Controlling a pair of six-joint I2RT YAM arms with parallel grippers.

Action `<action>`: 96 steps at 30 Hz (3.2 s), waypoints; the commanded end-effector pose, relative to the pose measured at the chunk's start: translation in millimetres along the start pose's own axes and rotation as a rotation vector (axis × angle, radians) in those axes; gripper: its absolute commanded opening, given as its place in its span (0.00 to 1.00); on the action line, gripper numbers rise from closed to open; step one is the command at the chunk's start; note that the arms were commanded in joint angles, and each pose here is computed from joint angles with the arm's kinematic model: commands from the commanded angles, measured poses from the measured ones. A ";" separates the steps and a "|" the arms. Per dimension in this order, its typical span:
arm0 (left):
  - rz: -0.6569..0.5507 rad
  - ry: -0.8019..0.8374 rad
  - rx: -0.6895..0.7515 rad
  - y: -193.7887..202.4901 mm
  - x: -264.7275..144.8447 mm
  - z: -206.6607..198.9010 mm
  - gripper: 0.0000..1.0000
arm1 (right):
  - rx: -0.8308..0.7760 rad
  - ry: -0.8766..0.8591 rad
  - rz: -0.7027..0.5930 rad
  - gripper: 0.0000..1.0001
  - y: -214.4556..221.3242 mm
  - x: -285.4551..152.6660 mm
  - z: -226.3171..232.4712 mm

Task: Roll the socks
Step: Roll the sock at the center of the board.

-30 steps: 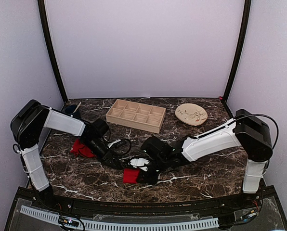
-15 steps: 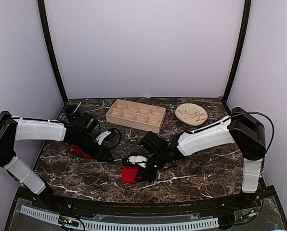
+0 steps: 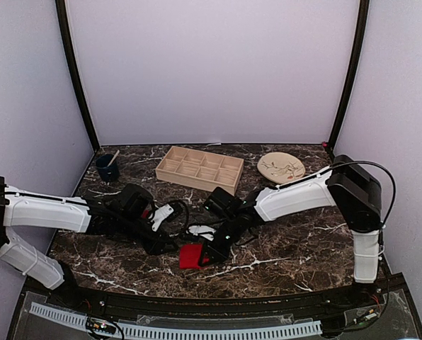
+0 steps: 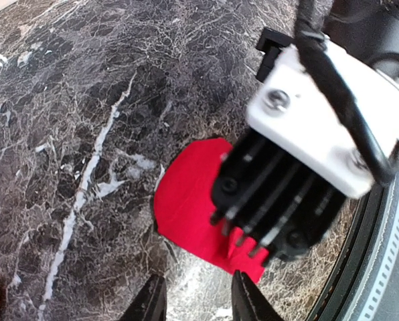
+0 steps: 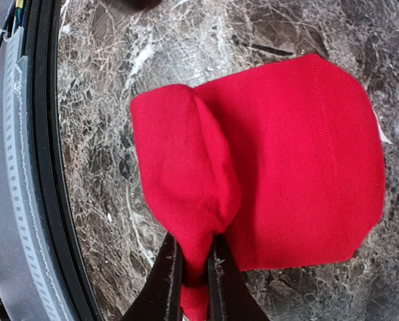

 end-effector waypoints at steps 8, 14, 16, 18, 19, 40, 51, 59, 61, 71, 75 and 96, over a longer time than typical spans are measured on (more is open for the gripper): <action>-0.056 0.030 0.105 4.0 5.0 -24.5 0.36 | 0.057 -0.114 0.039 0.06 -3.9 3.2 -2.5; -0.037 0.050 0.160 6.3 12.4 -35.6 0.38 | 0.073 -0.140 0.055 0.07 -4.3 5.5 -3.3; -0.026 0.056 0.177 6.8 15.1 -38.9 0.39 | 0.078 -0.146 0.058 0.07 -3.9 6.2 -3.8; -0.010 0.064 0.193 7.7 18.2 -41.7 0.40 | 0.079 -0.152 0.060 0.07 -3.9 6.6 -3.4; -0.002 0.066 0.202 8.1 20.0 -42.7 0.40 | 0.079 -0.154 0.060 0.07 -4.2 6.7 -3.2; 0.137 0.024 0.356 14.6 49.5 -53.0 0.41 | 0.094 -0.195 0.072 0.08 -2.8 7.7 -3.3; 0.170 -0.030 0.373 19.1 53.0 -46.4 0.44 | 0.097 -0.212 0.075 0.09 -1.3 7.3 -1.5; 0.231 -0.026 0.358 27.6 65.0 -45.5 0.45 | 0.098 -0.219 0.075 0.09 -0.7 6.7 -0.9; 0.241 -0.035 0.353 29.4 67.2 -44.1 0.45 | 0.100 -0.221 0.075 0.09 0.1 6.6 -1.2; 0.276 -0.040 0.332 35.7 73.0 -44.1 0.44 | 0.124 -0.225 0.055 0.09 7.2 -1.5 -6.2; 0.290 -0.054 0.320 38.3 73.7 -44.6 0.44 | 0.127 -0.228 0.056 0.10 8.2 -2.8 -7.6; 0.196 -0.021 0.348 10.1 70.2 -62.4 0.45 | 0.178 -0.190 0.004 0.09 23.8 -27.4 -12.0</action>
Point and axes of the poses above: each gripper's point midway between its finger pads, its own x axis out along the fingers, its own z axis along the line the jaws close on, y = z × x, the point moved 4 cm from there along -x, back along the fingers, and after that the axes turned 4 degrees about x, right-handed, at the moved point
